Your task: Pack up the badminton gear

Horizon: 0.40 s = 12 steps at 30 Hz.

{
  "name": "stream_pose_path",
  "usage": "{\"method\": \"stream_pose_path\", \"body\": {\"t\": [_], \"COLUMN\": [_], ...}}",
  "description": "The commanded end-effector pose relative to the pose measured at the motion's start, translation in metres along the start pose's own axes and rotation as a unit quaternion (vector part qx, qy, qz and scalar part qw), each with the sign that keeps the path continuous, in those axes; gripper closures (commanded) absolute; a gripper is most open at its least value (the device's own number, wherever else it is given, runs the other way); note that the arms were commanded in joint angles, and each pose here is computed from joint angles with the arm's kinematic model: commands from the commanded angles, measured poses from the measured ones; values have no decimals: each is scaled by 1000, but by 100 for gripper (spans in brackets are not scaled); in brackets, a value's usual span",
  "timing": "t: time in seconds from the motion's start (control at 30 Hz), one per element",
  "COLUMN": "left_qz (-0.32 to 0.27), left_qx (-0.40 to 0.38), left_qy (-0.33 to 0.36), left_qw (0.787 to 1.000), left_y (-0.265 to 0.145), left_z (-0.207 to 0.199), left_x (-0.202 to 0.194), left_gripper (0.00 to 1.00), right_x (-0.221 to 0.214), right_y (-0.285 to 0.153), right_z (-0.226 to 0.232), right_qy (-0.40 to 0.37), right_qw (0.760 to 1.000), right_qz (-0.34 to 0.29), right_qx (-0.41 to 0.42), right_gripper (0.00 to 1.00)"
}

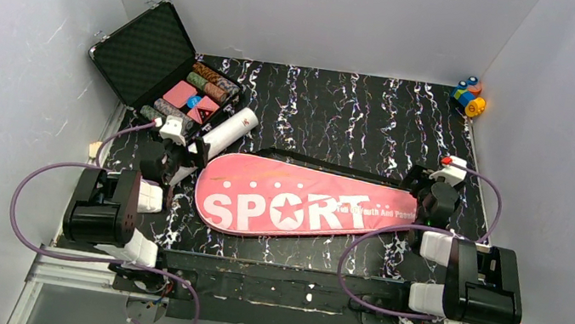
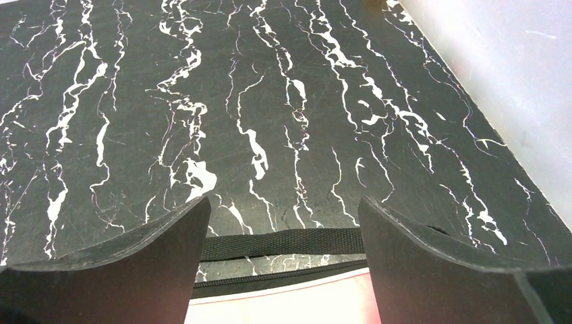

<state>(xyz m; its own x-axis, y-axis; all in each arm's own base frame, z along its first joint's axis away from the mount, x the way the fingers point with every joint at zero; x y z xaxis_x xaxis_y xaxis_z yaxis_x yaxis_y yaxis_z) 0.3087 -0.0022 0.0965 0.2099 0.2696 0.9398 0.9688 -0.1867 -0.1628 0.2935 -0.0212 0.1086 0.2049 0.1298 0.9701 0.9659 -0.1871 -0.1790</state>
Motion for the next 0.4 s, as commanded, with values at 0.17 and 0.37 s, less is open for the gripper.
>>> {"method": "stream_pose_path", "body": {"t": [0.17, 0.37], "left_qz": [-17, -18], "left_qx": [-9, -7], "left_qy": [13, 14], "left_qw": [1000, 1000], "left_y": [4, 3], "left_z": [-3, -4], "left_x": [10, 10], "left_gripper": [2, 2], "right_x": [8, 8], "right_y": [0, 0], "right_z": [0, 1], "right_qy": [6, 6], "right_qw": [1000, 1000], "right_qz": [-19, -19], "right_qx": [4, 5], "right_gripper": [11, 10]}}
Point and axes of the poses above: each gripper's point midway between its finger pads, its own y axis out along the fingers, its own z axis along the line the jaws close on, x = y × z, the point moved 7 cm from there along -y, back along the fingers, and after that the axes turned 14 degrees about -y, right-handed, at the moved point
